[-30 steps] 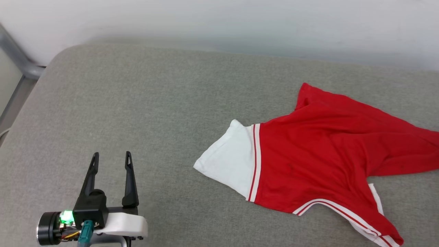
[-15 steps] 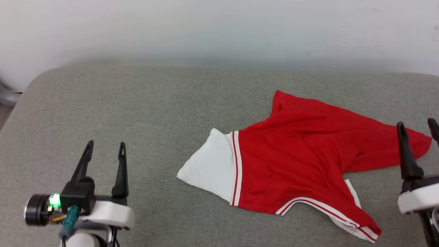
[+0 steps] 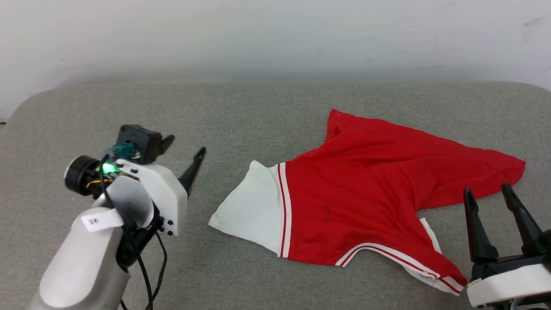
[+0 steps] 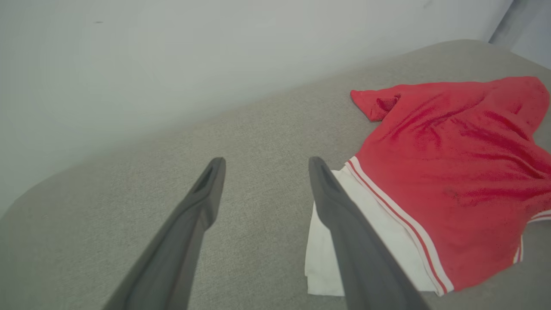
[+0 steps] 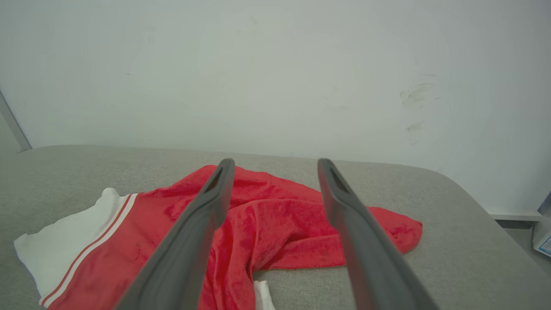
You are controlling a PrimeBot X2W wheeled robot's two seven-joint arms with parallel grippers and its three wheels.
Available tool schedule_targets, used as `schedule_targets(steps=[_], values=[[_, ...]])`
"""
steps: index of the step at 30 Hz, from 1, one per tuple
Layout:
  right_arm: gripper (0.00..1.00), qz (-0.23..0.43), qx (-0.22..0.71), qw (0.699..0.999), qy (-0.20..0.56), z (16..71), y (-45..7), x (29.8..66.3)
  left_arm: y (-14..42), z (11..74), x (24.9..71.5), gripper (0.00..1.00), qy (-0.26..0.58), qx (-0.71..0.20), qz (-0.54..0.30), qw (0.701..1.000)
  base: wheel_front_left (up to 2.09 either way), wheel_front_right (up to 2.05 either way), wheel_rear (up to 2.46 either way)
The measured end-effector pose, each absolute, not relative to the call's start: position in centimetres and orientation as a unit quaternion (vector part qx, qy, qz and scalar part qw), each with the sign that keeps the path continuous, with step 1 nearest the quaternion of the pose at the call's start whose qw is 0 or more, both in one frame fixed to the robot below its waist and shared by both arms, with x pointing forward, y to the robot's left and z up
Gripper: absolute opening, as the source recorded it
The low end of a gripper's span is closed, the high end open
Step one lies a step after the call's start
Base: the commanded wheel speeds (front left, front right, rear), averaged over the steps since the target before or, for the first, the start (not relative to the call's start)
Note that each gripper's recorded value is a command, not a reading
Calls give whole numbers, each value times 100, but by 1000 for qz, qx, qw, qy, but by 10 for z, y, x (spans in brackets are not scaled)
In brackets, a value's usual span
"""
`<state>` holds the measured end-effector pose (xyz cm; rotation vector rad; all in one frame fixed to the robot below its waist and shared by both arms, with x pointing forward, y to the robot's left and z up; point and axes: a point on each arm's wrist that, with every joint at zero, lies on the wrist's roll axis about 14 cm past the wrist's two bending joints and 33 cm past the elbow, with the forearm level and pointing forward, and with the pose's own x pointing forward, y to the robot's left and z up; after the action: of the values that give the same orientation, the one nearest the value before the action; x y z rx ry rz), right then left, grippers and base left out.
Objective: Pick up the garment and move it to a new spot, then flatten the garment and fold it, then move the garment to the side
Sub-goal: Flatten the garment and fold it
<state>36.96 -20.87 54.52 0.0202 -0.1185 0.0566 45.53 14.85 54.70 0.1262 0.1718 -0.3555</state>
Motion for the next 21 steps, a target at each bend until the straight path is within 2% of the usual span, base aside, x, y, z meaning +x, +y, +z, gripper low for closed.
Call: schedule_targets(steps=[7,13,14,21], values=[[100,20,10,999,-43,534,-214,369,118,502,446,100,258,99,-266,924,0,0,0],[100,13,8,999,-37,527,-219,374,113,458,433,100,365,134,-297,872,0,0,0],[100,9,7,999,-37,525,-222,377,112,433,425,100,410,150,-308,846,0,0,0],[100,-2,7,999,-31,517,-229,382,120,392,426,100,465,166,-305,815,0,0,0]])
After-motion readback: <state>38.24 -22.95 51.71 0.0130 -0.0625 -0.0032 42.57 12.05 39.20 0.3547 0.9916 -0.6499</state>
